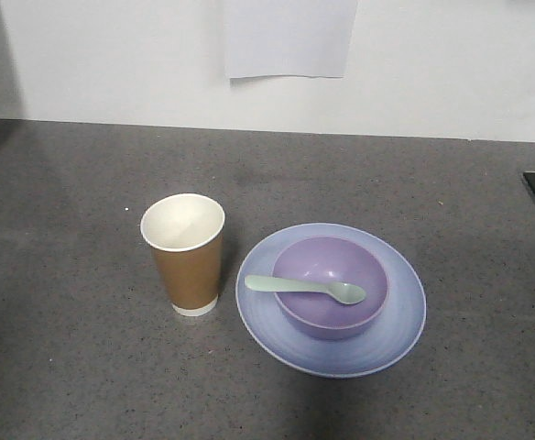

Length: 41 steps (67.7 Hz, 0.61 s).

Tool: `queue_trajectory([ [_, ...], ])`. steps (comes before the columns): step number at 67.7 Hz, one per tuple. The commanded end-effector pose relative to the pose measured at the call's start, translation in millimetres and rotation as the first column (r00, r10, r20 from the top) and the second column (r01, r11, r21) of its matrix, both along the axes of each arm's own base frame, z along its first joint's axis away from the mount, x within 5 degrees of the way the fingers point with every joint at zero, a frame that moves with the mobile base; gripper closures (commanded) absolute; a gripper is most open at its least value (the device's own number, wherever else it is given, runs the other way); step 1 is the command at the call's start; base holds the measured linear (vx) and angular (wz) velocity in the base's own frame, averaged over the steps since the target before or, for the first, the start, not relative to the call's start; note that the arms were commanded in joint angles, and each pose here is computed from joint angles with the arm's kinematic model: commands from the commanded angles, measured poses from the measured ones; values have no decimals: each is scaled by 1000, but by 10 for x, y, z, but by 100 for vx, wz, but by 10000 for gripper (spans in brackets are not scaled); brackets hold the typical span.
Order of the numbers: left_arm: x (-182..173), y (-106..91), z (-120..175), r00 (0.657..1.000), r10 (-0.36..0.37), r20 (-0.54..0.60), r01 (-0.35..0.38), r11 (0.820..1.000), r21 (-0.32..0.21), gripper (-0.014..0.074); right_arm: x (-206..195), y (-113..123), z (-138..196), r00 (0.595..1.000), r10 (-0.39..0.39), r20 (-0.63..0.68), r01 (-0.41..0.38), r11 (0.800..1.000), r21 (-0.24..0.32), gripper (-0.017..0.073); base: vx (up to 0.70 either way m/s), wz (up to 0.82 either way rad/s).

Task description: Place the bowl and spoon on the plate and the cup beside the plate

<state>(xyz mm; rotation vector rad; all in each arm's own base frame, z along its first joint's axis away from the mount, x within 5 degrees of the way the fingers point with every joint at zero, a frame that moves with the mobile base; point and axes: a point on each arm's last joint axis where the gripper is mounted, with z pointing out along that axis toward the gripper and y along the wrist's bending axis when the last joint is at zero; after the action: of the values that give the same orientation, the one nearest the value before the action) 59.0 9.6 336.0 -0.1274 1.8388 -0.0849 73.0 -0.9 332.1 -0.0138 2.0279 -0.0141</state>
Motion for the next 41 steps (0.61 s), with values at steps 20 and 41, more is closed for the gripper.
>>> queue_trajectory([
  [20,5,-119,-45,981,-132,142,135,991,-15,601,27,-7,131,996,-1,86,3,1000,-15,570,0,0],
  [41,-37,-241,-712,913,-282,295,273,959,69,601,27,-7,131,996,-1,86,3,1000,-15,570,0,0],
])
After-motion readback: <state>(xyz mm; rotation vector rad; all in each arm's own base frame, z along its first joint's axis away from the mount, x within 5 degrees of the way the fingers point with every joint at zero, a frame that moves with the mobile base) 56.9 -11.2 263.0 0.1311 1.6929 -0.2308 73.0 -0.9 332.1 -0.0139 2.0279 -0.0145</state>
